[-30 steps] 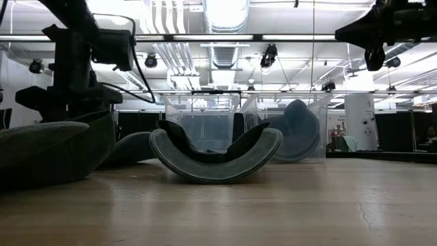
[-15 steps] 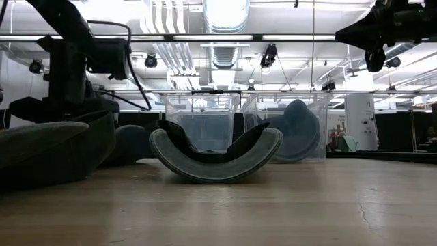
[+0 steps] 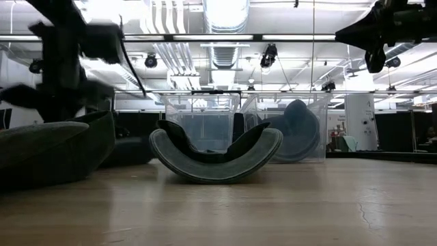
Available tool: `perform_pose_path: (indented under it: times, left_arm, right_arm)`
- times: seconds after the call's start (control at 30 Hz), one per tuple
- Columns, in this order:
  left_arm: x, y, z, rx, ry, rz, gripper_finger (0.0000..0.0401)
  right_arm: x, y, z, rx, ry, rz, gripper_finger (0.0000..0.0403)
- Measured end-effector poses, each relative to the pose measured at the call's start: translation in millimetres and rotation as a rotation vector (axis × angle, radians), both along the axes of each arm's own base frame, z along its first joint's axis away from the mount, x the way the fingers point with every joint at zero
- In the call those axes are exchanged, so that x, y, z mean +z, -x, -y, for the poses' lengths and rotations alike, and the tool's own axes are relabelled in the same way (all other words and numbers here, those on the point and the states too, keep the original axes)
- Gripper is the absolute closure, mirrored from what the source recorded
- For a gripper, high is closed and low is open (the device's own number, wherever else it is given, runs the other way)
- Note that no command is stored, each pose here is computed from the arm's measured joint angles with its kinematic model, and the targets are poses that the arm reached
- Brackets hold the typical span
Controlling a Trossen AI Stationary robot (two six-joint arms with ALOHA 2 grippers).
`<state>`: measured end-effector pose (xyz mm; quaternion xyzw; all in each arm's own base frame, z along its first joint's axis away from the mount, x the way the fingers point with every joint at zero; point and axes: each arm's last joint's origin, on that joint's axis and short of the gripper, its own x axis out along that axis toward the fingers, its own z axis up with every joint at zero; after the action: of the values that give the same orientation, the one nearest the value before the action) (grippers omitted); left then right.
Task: Pick & Place hat
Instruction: Put the blue cap into the right transparent bin
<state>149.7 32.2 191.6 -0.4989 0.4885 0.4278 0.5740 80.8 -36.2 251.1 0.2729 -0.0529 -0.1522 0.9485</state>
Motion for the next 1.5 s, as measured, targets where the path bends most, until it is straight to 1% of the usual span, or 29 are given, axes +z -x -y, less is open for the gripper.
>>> perform_pose_path:
  times: [0.13,0.27,0.4,0.47,0.53,0.7,0.8,0.9,0.97,1.03,1.1,1.23,1.3,1.37,1.5]
  left_arm:
    - [34,11,1,0.039,-0.025,-0.018,0.0394]
    - [75,23,3,0.068,-0.069,-0.027,0.0394]
    - [117,32,2,0.09,-0.165,-0.018,0.0394]
    - [137,36,1,0.104,-0.231,0.006,0.0394]
    - [157,39,-1,0.116,-0.312,0.06,0.0395]
    - [204,46,-5,0.13,-0.575,0.21,0.0395]
    - [226,43,-8,0.108,-0.729,0.314,0.0395]
    - [243,32,-11,0.039,-0.859,0.435,0.0395]
    - [253,22,-13,-0.04,-0.938,0.529,0.0395]
    - [261,10,-14,-0.141,-0.991,0.642,0.0395]
    - [266,-1,-13,-0.251,-1.018,0.784,0.0395]
    - [271,-20,-8,-0.514,-1.035,1.079,0.0395]
    - [271,-27,-5,-0.614,-1.032,1.232,0.0395]
    - [268,-32,-4,-0.667,-1.02,1.352,0.0395]
    - [260,-39,-2,-0.705,-0.967,1.536,0.0395]
  right_arm:
    - [0,0,0,0.013,-0.005,-0.002,0.0364]
    - [-1,0,0,0.013,-0.005,-0.004,0.0365]
    - [-1,0,0,0.013,-0.005,-0.004,0.0364]
    - [-1,0,0,0.013,-0.005,-0.004,0.0364]
    - [-1,0,0,0.013,-0.005,-0.004,0.0364]
    - [-1,0,0,0.014,-0.005,-0.004,0.0365]
    - [-1,0,0,0.014,-0.005,-0.004,0.0365]
    - [-1,0,0,0.014,-0.005,-0.004,0.0364]
    - [-1,0,0,0.013,-0.002,-0.005,0.0364]
    - [-1,0,0,0.013,-0.002,-0.005,0.0364]
    - [-1,0,0,0.013,-0.002,-0.005,0.0364]
    - [-1,0,0,0.013,-0.002,-0.006,0.0364]
    - [-1,0,0,0.013,-0.002,-0.006,0.0364]
    - [-1,0,0,0.013,-0.001,-0.006,0.0364]
    - [-1,0,0,0.014,-0.003,-0.008,0.0364]
